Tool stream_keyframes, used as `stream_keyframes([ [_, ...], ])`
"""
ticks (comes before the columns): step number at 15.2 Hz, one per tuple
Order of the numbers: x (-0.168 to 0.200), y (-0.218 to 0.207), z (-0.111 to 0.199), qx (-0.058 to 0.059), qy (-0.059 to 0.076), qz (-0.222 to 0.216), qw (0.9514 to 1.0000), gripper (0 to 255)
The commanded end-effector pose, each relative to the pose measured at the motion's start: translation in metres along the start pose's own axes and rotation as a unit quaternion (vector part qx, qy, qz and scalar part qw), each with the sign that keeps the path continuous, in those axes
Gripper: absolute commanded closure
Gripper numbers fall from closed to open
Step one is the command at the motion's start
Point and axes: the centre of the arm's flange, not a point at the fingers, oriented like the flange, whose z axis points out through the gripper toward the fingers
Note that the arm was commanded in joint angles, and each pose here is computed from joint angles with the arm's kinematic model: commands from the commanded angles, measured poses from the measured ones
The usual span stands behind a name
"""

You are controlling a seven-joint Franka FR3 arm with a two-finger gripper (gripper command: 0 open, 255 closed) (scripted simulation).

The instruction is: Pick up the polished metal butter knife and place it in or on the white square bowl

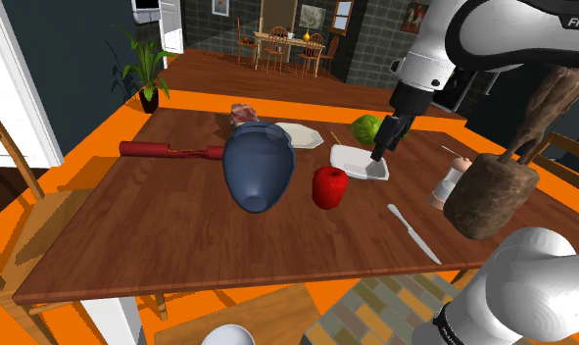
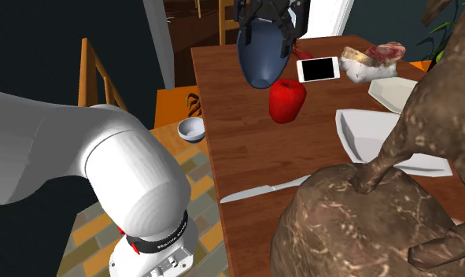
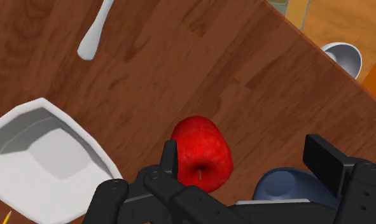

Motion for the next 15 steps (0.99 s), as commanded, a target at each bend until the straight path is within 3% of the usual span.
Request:
stream_keyframes([
  [1, 0.0, 0.0, 0.0, 0.0, 0.0, 0.0, 1.0, 0],
  [4, -0.009, 0.018, 0.03, -0.016, -0.008, 0.048, 0.9987, 0],
  [8, -0.024, 0.042, 0.069, -0.038, -0.018, 0.113, 0.9927, 0],
  [11, -0.038, 0.06, 0.098, -0.054, -0.026, 0.161, 0.9852, 0],
  [15, -0.06, 0.083, 0.134, -0.075, -0.036, 0.224, 0.971, 0],
])
